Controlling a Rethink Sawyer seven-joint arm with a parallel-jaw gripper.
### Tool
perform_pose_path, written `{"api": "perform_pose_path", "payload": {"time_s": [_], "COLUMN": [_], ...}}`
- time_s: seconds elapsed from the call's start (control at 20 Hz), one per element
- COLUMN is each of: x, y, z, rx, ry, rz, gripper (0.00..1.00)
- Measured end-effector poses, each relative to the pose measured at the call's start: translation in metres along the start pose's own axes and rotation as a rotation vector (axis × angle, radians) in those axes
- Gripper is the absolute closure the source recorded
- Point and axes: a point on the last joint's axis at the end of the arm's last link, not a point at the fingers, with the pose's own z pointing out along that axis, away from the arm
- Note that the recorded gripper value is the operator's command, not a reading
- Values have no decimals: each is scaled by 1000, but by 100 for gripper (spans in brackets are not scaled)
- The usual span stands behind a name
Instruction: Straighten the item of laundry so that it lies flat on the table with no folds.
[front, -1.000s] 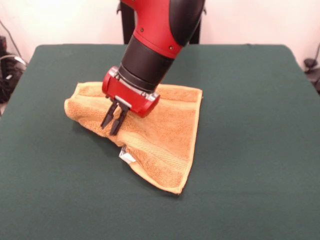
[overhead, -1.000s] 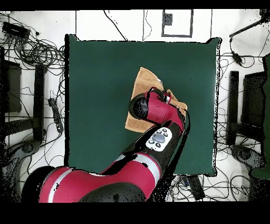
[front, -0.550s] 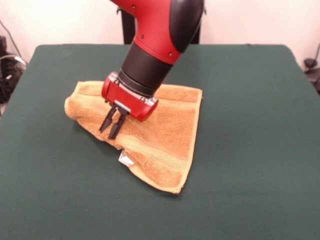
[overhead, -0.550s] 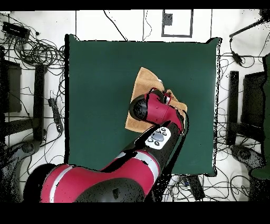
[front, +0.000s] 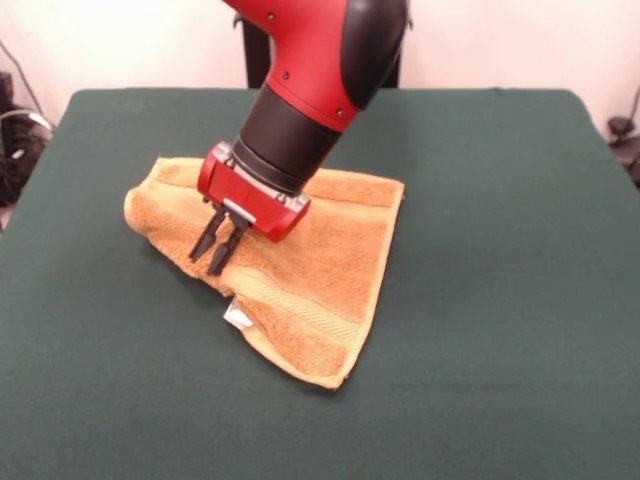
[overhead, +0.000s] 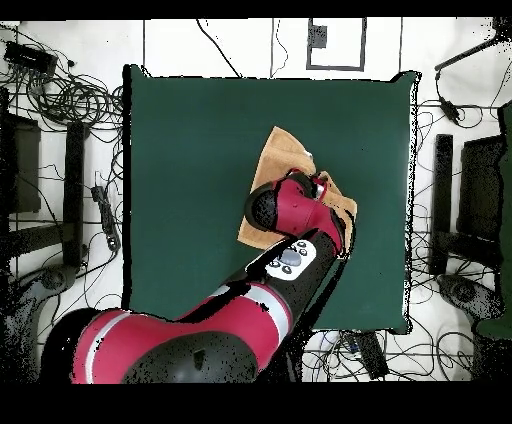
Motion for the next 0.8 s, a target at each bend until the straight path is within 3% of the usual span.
{"api": "perform_pose_path", "payload": {"time_s": [0.8], "x": [-1], "y": [-14], "z": [2], "rx": [52], "ry": [-23], "rz": [-41], "gripper": [100]}}
